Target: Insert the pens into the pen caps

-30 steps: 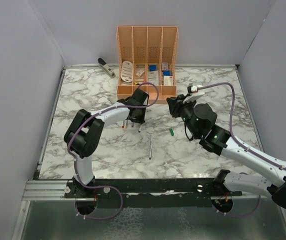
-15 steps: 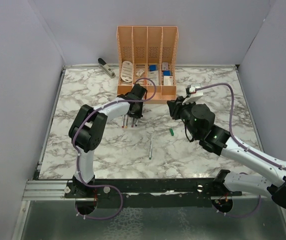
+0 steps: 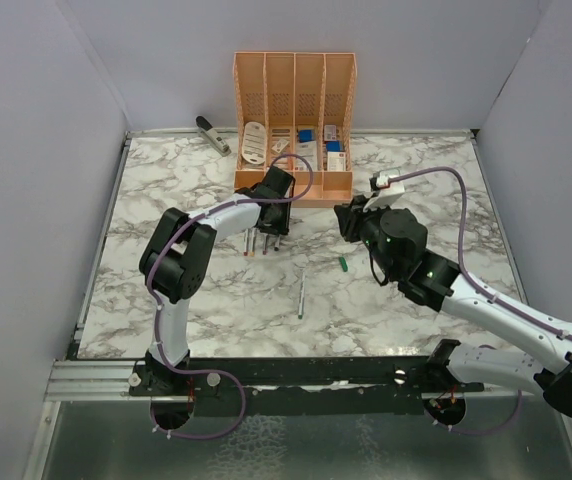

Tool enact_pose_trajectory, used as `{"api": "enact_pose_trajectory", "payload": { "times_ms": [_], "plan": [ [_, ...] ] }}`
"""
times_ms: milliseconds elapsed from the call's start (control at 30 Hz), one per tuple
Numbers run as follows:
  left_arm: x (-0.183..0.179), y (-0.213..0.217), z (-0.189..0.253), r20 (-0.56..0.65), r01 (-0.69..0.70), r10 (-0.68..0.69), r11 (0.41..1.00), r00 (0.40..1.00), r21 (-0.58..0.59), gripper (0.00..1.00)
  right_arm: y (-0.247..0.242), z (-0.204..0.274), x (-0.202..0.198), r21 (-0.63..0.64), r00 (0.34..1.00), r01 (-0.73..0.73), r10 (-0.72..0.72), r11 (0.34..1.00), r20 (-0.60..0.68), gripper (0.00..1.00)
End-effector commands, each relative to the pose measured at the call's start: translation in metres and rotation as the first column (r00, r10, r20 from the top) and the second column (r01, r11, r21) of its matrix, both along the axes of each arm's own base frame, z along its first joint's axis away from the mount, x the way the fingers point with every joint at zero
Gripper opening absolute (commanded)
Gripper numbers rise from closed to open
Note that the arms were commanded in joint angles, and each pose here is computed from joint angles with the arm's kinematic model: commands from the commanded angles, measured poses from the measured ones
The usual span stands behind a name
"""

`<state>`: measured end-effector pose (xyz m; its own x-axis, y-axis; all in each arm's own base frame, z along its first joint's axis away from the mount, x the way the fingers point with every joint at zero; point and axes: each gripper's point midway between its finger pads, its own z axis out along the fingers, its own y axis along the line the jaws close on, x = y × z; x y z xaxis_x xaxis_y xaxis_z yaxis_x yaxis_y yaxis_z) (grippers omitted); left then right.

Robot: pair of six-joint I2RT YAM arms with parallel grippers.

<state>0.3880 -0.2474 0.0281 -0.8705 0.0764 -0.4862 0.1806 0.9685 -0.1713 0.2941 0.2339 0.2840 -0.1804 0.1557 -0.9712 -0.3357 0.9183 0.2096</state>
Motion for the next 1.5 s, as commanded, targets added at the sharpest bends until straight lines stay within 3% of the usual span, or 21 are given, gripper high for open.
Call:
{"api": "enact_pose_trajectory", "payload": {
  "times_ms": [0,200,367,467,767,1067,1467],
  "plan": [
    [0.005,-0.010,0.028,0.040,0.003,0.000,0.998,0.999,-0.068,0.33,-0.006,-0.012,0.002,-0.016,0.999,0.040,-0.040,0.999,-0.018,0.20],
    [-0.003,-0.003,0.066,0.104,-0.001,0.010,0.996,0.994,-0.089,0.33,-0.019,-0.050,0.005,-0.076,0.982,0.138,-0.147,0.988,-0.123,0.24],
    [-0.031,0.005,0.078,0.095,0.017,-0.008,0.995,0.995,-0.096,0.36,-0.028,-0.098,-0.001,-0.179,0.940,0.177,-0.220,0.968,-0.260,0.48],
    [-0.060,-0.002,0.076,0.059,0.070,-0.064,0.991,0.996,-0.111,0.44,-0.032,-0.122,-0.005,-0.222,0.913,0.185,-0.251,0.957,-0.322,0.55],
    [-0.147,-0.029,0.042,-0.102,0.257,-0.262,0.965,0.960,-0.058,0.48,-0.048,-0.174,-0.002,-0.278,0.829,0.181,-0.298,0.943,-0.473,0.56],
    [-0.165,-0.035,0.033,-0.165,0.317,-0.307,0.948,0.937,0.039,0.51,-0.064,-0.184,0.007,-0.264,0.810,0.192,-0.304,0.945,-0.501,0.56],
    [-0.188,-0.052,0.012,-0.252,0.390,-0.362,0.918,0.897,0.072,0.50,-0.082,-0.188,0.025,-0.240,0.796,0.220,-0.316,0.946,-0.516,0.56]
  ]
}}
